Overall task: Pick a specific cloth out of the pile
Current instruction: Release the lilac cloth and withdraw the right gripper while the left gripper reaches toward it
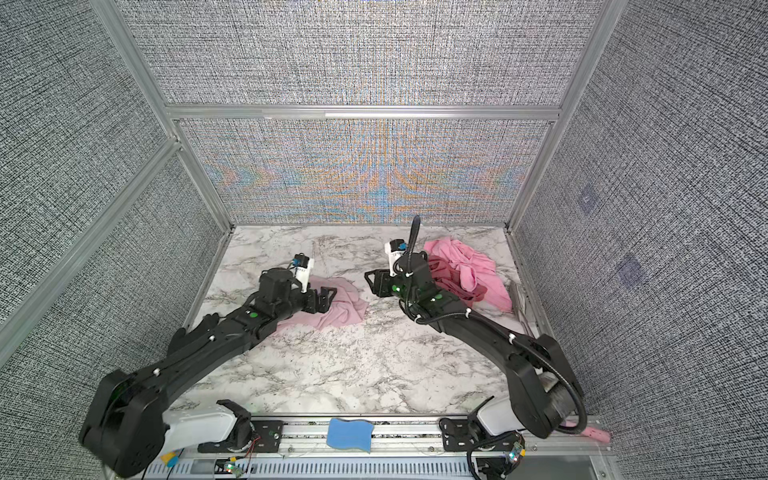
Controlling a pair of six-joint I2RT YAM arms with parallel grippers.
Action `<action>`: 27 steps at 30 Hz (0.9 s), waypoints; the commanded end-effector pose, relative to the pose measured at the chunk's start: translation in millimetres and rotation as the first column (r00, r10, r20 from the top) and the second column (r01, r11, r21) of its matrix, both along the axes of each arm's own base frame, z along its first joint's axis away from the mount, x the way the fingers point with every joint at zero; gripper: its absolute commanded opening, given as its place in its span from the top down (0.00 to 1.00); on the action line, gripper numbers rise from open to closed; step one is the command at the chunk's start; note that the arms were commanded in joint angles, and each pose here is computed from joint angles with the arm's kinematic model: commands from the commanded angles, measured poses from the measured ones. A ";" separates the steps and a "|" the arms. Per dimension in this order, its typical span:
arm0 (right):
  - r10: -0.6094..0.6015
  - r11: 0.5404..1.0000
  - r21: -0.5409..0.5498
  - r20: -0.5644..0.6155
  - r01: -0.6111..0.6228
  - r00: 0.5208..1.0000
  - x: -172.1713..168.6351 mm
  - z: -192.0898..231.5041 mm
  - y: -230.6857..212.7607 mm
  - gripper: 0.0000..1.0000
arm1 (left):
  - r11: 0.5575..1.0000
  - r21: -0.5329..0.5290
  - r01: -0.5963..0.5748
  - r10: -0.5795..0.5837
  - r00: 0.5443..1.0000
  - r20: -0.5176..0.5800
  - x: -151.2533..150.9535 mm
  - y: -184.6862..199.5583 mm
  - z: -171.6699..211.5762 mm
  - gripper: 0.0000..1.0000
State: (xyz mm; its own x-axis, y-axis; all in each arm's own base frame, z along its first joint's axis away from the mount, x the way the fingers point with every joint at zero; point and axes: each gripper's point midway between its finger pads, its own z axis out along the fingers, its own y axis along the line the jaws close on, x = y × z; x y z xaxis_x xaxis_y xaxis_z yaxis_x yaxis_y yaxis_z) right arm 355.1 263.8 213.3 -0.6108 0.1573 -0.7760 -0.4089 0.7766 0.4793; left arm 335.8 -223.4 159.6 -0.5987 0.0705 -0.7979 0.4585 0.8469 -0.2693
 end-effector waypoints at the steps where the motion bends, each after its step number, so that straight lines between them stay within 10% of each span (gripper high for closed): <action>1: -0.087 0.992 -0.093 -0.029 0.084 0.996 -8.4 -19.7 -32.8 0.46 | 0.995 -0.044 0.088 -0.087 0.996 0.017 10.5 -34.2 -5.0 0.07; 27: -0.177 0.981 -0.092 -0.050 0.172 0.983 -17.4 -23.3 -84.0 0.46 | 0.966 0.201 0.161 -0.109 0.962 -0.250 11.4 -103.6 -114.0 0.49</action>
